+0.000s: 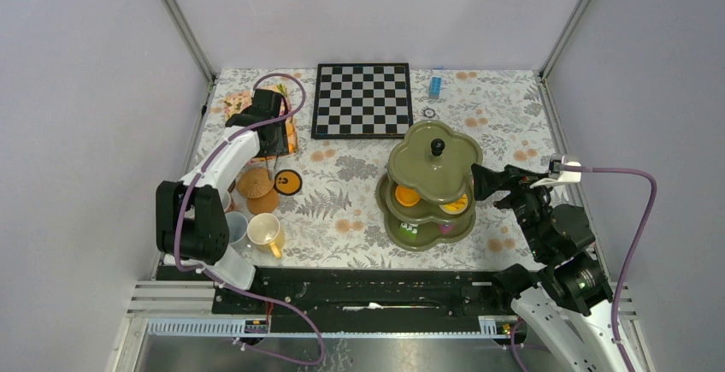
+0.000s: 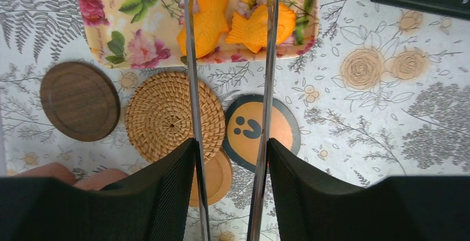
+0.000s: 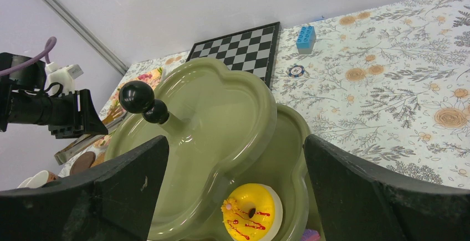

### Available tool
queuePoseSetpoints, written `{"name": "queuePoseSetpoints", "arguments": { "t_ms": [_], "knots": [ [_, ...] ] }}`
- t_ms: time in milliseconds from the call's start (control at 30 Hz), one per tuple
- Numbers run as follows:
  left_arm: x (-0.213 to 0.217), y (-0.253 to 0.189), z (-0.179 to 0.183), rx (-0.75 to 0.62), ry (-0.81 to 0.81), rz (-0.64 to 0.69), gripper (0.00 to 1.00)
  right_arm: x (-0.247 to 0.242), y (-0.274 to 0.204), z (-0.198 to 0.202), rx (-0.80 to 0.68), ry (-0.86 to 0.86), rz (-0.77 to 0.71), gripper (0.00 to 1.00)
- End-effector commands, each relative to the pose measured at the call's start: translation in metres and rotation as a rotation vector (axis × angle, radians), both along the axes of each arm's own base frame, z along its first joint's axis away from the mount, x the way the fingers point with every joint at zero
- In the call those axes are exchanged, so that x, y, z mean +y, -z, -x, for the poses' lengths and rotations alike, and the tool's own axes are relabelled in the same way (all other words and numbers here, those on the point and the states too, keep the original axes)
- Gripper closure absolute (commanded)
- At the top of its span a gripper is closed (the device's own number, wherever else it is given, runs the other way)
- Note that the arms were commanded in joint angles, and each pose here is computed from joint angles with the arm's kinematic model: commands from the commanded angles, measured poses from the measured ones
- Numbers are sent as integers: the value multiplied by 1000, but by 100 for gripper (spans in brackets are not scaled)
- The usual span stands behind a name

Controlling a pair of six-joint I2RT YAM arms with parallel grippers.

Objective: Serve the afternoon tea

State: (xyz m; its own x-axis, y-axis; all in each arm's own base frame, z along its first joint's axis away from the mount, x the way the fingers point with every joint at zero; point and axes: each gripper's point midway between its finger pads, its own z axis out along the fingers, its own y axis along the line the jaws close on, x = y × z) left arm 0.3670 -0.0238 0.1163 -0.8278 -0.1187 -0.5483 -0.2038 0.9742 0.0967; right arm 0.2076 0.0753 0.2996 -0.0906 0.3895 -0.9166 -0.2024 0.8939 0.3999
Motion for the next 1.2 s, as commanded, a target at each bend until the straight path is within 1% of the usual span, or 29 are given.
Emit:
{"name": "queuePoseSetpoints", "arguments": {
  "t_ms": [0,200,433,567,633,733,900,1067,1167],
  "knots": [
    [-6,-33,-13,-164,-35,119,48,3,-5,-1,-15,-13,-6,2],
    [2,-54,-18,-238,-94,226,49,3,-6,-1,-18,-16,-5,2],
    [17,-55,-18,-240,-233,384,47,3,-4,-1,-16,-13,-3,2],
    [13,-54,-22,-234,-257,505,49,3,-6,-1,-20,-15,0,2],
    [11,-55,-24,-243,-255,523,49,3,-6,-1,-22,-13,1,2],
    [4,-53,-28,-232,-205,541,50,3,-4,-1,-20,-12,1,2],
    [3,-57,-34,-249,-125,469,51,3,-2,-1,-16,-10,0,2],
    [-9,-58,-44,-246,-36,454,52,3,-2,-2,-17,-12,-4,2],
    [-12,-50,-47,-218,-42,458,52,5,-2,-2,-15,-17,-6,2]
  ]
}}
